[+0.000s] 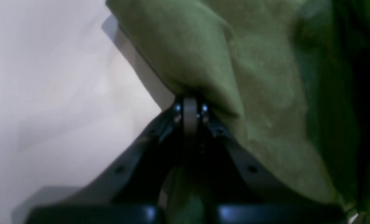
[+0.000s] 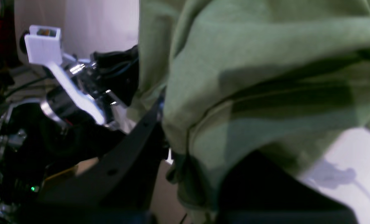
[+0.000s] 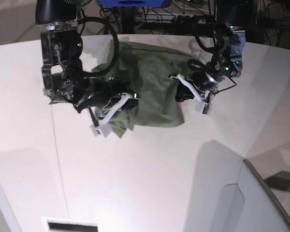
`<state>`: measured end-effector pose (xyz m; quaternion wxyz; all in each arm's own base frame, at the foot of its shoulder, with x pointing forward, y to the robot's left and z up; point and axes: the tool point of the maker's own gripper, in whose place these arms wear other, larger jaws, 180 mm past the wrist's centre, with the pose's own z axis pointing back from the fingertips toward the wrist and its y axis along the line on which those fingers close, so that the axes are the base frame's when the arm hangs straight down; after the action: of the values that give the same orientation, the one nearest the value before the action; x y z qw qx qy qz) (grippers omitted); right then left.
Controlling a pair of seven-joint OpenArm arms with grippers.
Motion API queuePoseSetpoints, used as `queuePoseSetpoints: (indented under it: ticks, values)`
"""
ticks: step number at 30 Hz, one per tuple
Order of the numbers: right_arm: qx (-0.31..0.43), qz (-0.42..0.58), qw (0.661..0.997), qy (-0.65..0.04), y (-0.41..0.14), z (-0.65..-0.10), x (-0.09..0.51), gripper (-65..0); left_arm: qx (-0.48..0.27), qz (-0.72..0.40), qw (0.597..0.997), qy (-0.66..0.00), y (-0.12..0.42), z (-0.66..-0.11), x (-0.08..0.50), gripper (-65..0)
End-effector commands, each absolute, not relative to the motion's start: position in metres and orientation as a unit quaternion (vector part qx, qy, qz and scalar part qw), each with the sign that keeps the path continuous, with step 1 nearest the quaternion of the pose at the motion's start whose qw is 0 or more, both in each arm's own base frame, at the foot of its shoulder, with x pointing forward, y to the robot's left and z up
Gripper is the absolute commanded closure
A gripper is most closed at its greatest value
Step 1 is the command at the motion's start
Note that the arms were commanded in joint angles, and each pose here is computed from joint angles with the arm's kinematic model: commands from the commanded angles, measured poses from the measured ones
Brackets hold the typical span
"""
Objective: Layout the t-shirt on the table in an organized manner, then fold the t-shirt properly
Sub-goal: 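Lift the strip ends with both grippers and fold them toward the middle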
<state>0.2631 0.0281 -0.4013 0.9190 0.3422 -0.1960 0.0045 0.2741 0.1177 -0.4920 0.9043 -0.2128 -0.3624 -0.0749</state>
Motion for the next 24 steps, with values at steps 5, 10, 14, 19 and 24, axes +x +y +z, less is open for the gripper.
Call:
queuePoseSetpoints:
  ticks: [5, 10, 14, 19, 24]
  values:
    - [0.360, 0.001, 0.909, -0.209, 0.047, -0.389, 0.269, -0.8, -0.197, -0.094, 0.913, -0.344, 0.122, -0.496, 0.270, 0.0]
    - [0.363, -0.015, 0.913, -0.188, 0.054, -0.410, 0.265, -0.8, -0.195, -0.094, 0.914, -0.344, 0.124, -0.496, 0.270, 0.0]
    - [0.383, -0.017, 0.905, -0.185, 0.067, -0.411, 0.262, -0.8, -0.193, -0.096, 0.914, -0.343, 0.126, -0.496, 0.270, 0.0]
    - [0.398, -0.028, 0.899, -0.181, 0.070, -0.410, 0.268, -0.8, -0.193, -0.096, 0.914, -0.343, 0.125, -0.496, 0.270, 0.0]
    - [0.391, -0.045, 0.903, -0.173, 0.070, -0.430, 0.272, -0.8, -0.194, -0.095, 0.914, -0.344, 0.125, -0.496, 0.270, 0.0]
